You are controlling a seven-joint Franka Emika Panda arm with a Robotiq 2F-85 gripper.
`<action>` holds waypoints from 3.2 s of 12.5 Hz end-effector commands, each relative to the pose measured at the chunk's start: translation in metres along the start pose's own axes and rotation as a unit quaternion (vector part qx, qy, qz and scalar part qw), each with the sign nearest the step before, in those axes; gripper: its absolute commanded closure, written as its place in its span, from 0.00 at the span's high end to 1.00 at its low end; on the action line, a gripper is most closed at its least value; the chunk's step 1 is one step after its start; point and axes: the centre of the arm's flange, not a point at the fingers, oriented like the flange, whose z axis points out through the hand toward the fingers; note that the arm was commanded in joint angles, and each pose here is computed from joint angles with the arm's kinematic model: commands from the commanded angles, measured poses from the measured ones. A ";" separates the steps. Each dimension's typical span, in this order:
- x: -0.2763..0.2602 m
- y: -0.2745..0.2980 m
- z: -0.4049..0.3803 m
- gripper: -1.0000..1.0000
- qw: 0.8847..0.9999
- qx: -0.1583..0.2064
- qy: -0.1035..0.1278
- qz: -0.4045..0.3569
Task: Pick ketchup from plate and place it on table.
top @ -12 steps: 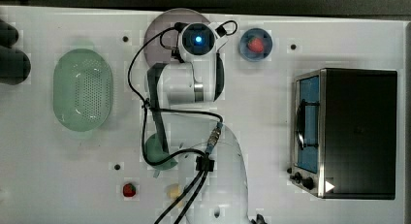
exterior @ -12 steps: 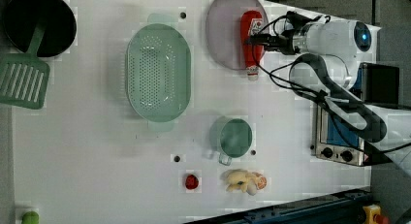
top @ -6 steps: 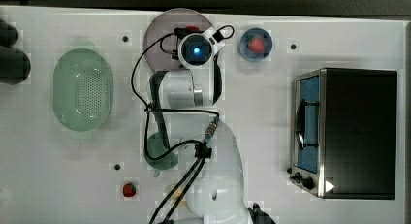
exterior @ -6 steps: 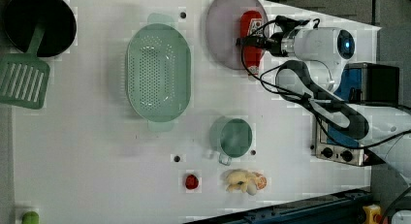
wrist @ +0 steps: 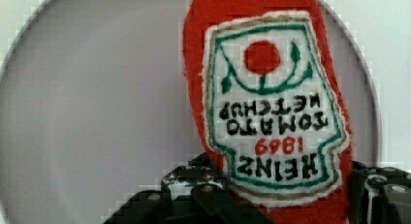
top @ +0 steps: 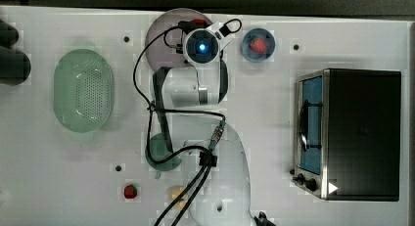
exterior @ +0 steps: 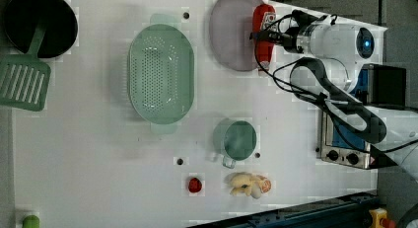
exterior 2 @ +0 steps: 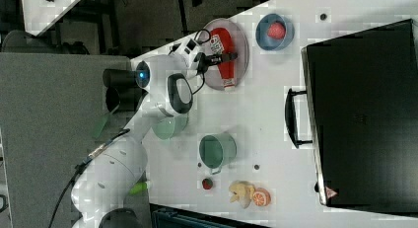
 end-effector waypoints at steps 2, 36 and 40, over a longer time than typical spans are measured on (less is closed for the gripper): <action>0.027 -0.001 -0.115 0.61 1.000 -0.010 0.020 -0.013; -0.103 0.080 -0.221 1.00 0.942 -0.055 -0.066 0.325; -0.089 0.077 -0.324 1.00 0.919 -0.078 -0.101 0.374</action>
